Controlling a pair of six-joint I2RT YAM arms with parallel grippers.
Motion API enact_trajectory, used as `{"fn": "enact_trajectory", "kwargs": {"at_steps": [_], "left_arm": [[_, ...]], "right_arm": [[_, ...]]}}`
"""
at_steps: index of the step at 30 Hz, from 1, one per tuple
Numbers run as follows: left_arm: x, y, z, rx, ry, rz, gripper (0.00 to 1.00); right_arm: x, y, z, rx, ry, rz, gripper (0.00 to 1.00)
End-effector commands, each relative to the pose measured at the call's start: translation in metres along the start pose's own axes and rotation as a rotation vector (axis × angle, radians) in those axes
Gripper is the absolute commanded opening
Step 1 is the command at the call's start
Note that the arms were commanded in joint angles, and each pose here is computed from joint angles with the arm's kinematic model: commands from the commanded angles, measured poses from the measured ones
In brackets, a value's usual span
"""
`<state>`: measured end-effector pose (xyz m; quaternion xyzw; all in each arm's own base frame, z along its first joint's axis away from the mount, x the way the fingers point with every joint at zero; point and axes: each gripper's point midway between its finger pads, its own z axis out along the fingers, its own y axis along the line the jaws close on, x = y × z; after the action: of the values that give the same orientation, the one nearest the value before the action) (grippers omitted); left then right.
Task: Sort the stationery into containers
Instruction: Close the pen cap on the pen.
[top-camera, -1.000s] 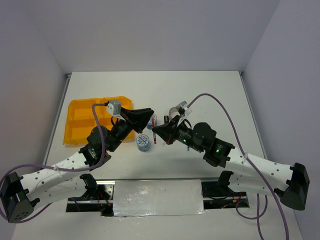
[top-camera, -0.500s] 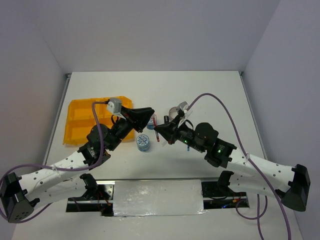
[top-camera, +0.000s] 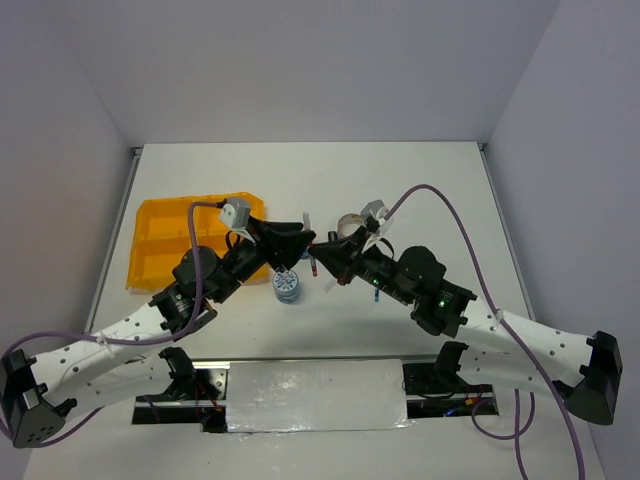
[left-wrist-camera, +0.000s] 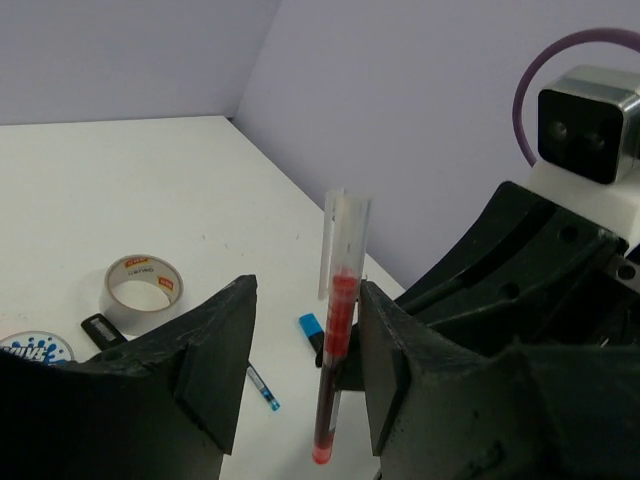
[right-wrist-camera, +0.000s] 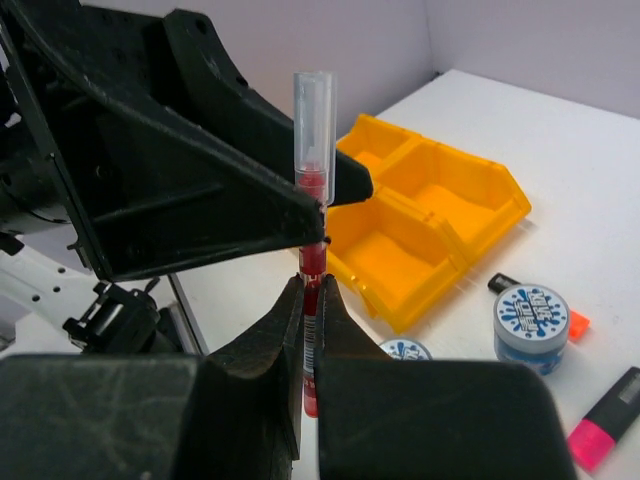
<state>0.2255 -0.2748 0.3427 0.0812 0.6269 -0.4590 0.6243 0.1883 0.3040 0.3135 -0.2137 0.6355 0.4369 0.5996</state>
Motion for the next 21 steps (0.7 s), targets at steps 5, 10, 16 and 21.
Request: {"fn": "enact_trajectory", "kwargs": {"at_steps": [5, 10, 16, 21], "left_arm": [[-0.010, -0.019, -0.009, 0.084, -0.001, 0.020, 0.56], [-0.008, -0.023, -0.009, 0.114, 0.010, 0.031, 0.49], [-0.008, -0.029, -0.008, 0.148, 0.004, 0.034, 0.45], [-0.008, -0.032, -0.007, 0.163, 0.001, 0.035, 0.33]], "right_arm": [[-0.044, 0.012, -0.004, -0.035, -0.153, 0.002, 0.00], [-0.046, 0.015, -0.004, -0.046, -0.156, 0.009, 0.00], [-0.044, 0.018, -0.002, -0.063, -0.138, 0.008, 0.00], [-0.040, 0.020, -0.002, -0.077, -0.130, 0.008, 0.00]]}}
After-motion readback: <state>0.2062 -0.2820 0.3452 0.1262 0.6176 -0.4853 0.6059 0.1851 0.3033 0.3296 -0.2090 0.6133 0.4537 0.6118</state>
